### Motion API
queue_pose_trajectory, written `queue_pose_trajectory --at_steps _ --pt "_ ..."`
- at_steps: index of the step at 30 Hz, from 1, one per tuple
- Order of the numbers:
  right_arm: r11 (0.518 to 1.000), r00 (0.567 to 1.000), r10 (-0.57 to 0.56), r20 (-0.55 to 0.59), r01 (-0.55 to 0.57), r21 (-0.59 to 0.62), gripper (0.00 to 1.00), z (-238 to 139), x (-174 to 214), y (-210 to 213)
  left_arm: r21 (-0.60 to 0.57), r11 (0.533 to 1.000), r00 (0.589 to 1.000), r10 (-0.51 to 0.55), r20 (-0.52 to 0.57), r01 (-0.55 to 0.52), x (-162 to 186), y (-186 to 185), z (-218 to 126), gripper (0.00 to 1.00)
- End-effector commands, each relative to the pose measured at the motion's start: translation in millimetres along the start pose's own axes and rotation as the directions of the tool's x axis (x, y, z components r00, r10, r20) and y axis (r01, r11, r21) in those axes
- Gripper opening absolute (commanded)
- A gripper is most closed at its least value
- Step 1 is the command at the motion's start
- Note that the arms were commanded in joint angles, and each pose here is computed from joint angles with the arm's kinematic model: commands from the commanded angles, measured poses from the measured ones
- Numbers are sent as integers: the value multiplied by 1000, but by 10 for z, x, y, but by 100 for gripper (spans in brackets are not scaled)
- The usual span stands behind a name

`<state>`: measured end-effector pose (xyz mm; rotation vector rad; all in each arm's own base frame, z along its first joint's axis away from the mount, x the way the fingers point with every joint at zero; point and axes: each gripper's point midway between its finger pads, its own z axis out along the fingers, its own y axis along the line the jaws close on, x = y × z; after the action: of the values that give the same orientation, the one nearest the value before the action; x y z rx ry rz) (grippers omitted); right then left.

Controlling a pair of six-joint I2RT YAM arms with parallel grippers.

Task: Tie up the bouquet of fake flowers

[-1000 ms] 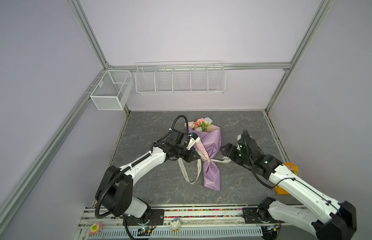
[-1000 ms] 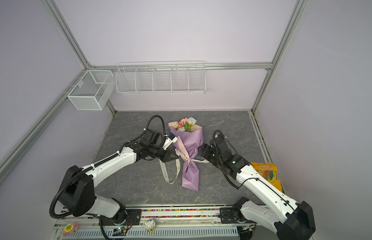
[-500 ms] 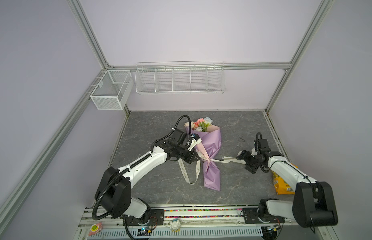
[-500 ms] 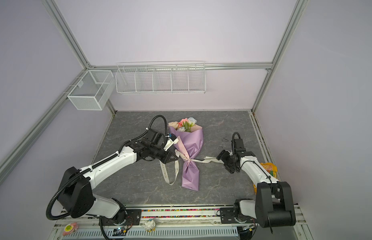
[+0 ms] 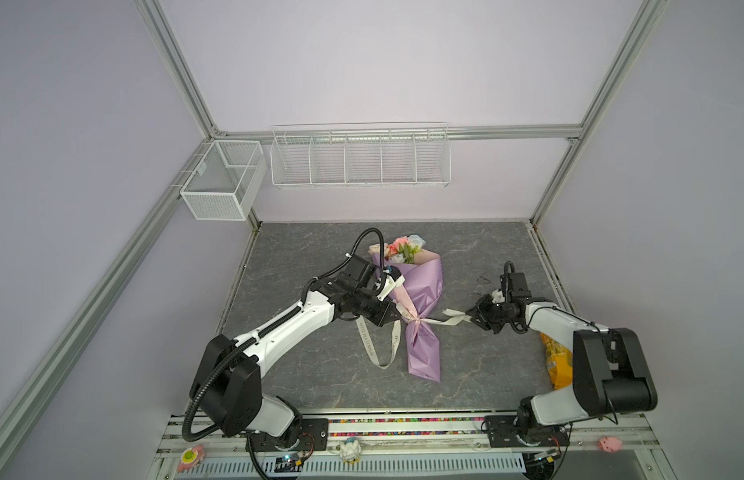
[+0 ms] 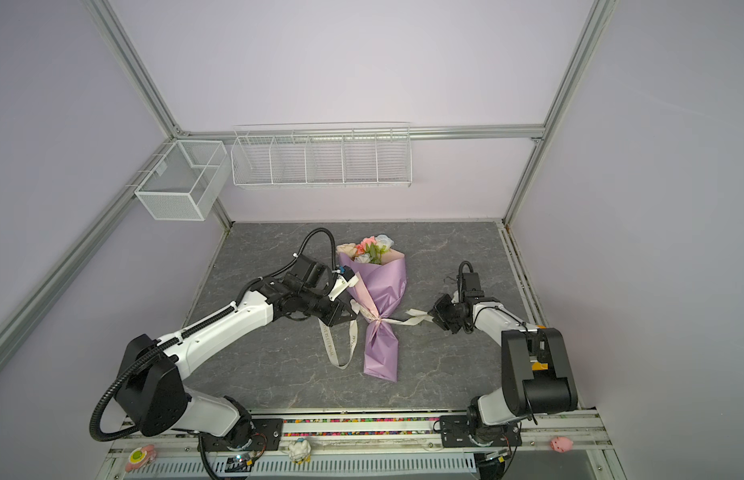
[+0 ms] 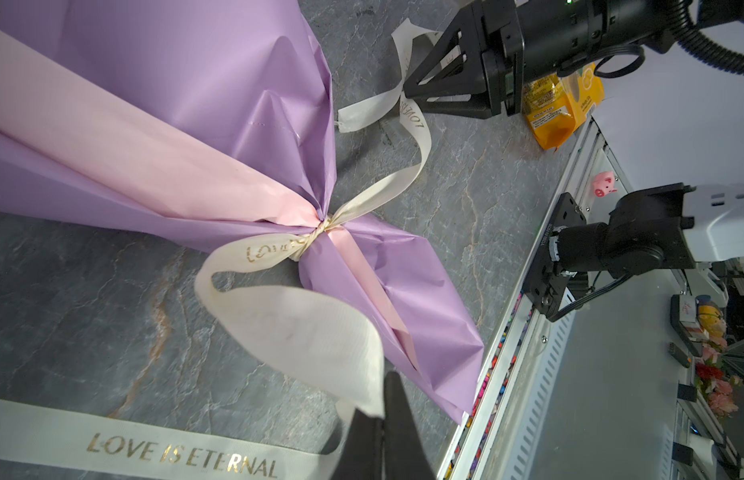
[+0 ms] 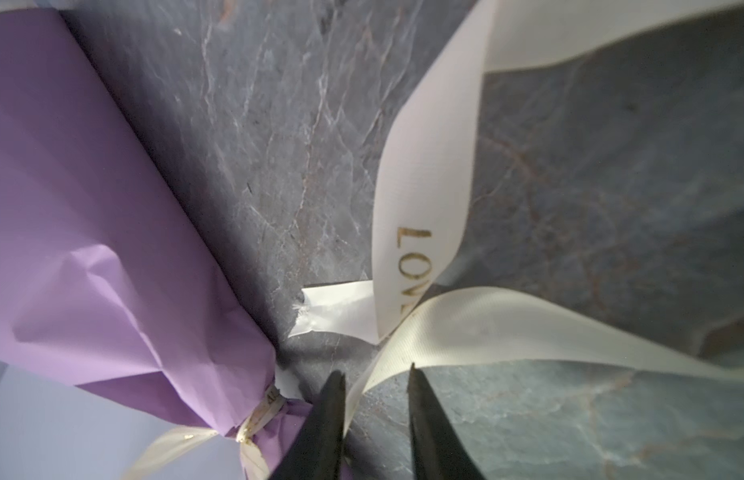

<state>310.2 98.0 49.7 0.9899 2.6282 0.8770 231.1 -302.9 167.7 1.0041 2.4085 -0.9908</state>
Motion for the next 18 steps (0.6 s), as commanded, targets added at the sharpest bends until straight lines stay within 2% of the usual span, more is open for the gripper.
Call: queue_pose_trajectory --at_steps 1,3,6,7,10,11,14,16,18 --pt "997 995 -46 86 51 -55 10 -232 -85 217 -6 999 999 45 20 -45 -101 -71 -75 0" --pt "992 987 -85 138 96 -76 6 -387 -110 351 -7 999 999 50 22 -50 -104 -78 -75 0" --pt "992 977 -114 178 123 -37 9 -550 -105 410 -4 999 999 49 21 -49 -101 -78 -63 0" --pt "994 977 -110 181 113 -8 15 -571 -103 376 -5 999 998 50 23 -50 -108 -81 -62 0" --pt "994 982 -98 162 88 67 46 -512 -85 208 -6 999 999 49 19 -49 -97 -88 -54 0" --pt "992 983 -101 155 87 92 52 -478 -86 149 -6 999 998 52 20 -52 -100 -97 -55 0" --pt "967 979 -147 139 112 230 60 -453 -140 -74 -15 998 998 54 15 -53 -78 -92 -52 0" --pt "926 971 -195 135 137 353 62 -502 -202 -270 -20 998 998 56 9 -56 -57 -87 -53 0" --pt "893 969 -215 123 144 426 63 -529 -235 -438 -20 998 998 58 6 -57 -40 -93 -55 0"
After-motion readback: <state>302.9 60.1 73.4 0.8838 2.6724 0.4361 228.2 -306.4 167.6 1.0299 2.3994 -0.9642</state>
